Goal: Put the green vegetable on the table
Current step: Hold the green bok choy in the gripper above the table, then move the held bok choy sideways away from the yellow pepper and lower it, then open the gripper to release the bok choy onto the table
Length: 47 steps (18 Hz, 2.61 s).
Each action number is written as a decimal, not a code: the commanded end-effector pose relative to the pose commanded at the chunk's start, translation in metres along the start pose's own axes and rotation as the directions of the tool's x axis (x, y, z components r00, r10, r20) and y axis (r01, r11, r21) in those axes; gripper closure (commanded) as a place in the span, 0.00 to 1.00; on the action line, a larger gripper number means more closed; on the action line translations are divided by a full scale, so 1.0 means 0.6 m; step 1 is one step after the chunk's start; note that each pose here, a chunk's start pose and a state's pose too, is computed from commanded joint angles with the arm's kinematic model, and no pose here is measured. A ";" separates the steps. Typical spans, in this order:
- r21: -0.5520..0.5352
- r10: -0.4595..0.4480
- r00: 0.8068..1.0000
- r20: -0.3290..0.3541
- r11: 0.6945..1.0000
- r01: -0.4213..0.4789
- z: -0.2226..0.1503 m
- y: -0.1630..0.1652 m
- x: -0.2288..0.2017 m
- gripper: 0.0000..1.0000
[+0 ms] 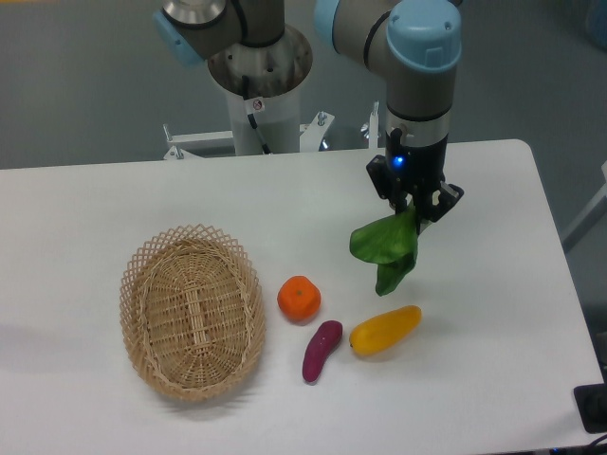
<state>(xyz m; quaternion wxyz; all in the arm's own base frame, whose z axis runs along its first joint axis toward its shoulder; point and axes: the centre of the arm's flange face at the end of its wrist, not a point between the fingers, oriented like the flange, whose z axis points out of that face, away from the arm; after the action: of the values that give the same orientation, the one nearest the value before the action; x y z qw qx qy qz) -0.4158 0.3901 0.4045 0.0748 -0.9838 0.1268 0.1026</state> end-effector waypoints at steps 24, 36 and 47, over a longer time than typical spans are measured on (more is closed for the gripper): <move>-0.036 0.021 0.998 0.052 0.999 -0.019 0.157 0.042 -0.075 0.63; -0.096 -0.018 1.000 0.023 0.995 0.020 0.284 0.154 -0.127 0.64; -0.100 -0.041 0.999 0.006 0.994 0.041 0.300 0.155 -0.121 0.00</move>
<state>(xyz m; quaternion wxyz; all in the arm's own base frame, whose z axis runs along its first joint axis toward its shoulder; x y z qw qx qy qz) -0.5421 0.3496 0.2348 0.0278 -0.9885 0.1010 0.1090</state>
